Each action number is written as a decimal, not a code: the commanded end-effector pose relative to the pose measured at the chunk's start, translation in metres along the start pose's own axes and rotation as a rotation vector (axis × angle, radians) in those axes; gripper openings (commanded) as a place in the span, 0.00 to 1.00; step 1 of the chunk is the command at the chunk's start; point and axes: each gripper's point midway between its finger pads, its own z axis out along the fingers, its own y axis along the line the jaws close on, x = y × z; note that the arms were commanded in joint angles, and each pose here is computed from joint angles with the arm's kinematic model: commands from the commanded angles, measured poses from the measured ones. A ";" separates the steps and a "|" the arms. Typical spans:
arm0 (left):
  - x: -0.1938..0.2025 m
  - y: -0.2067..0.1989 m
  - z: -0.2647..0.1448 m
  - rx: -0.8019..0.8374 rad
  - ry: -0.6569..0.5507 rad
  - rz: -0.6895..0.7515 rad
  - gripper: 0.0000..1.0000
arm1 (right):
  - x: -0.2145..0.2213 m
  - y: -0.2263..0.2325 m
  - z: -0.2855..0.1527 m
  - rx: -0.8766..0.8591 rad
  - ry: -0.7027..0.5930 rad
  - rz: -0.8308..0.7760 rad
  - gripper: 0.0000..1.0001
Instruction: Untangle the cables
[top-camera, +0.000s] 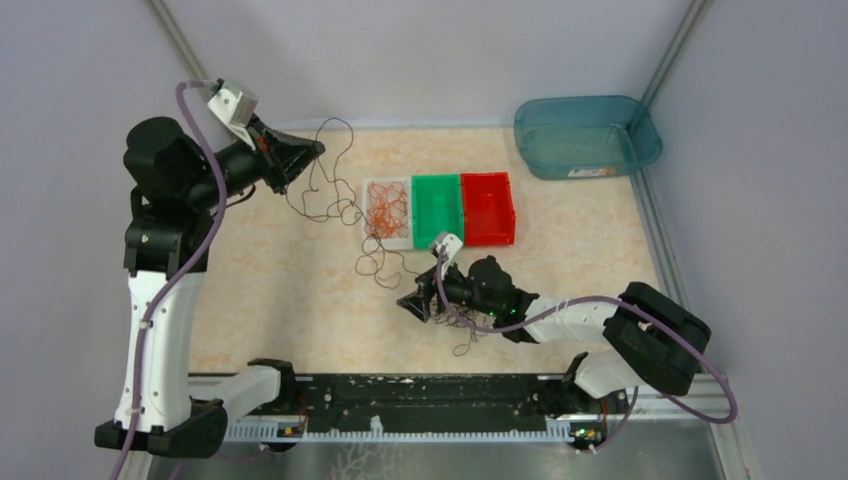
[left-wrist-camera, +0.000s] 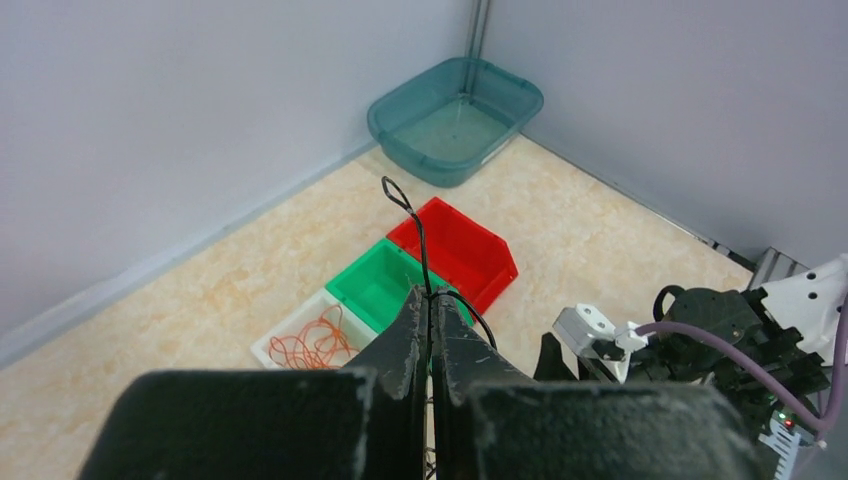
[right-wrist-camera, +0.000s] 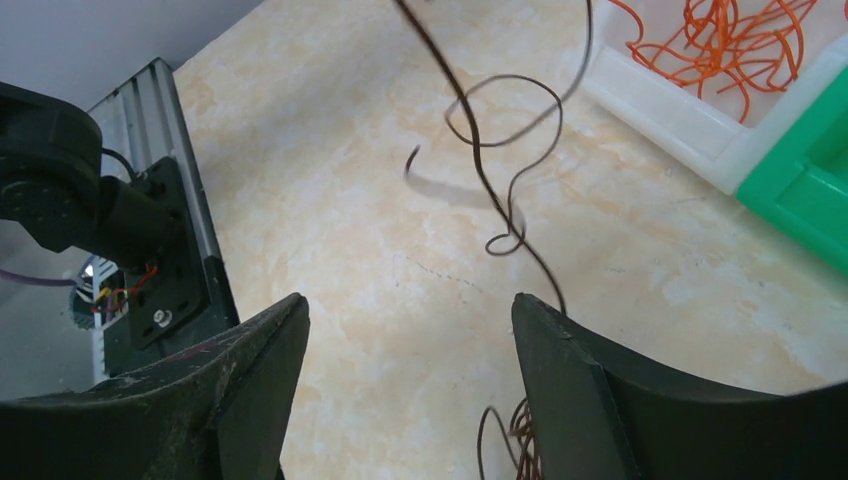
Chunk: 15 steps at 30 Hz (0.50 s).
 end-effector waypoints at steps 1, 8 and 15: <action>-0.063 -0.020 -0.021 -0.003 -0.180 0.153 0.00 | -0.021 0.003 -0.004 -0.002 -0.120 -0.003 0.74; -0.104 -0.038 -0.046 -0.020 -0.290 0.285 0.00 | -0.009 -0.006 -0.008 0.033 -0.147 0.051 0.68; -0.122 -0.048 -0.054 -0.009 -0.334 0.340 0.00 | 0.022 -0.021 -0.008 0.088 -0.095 0.098 0.56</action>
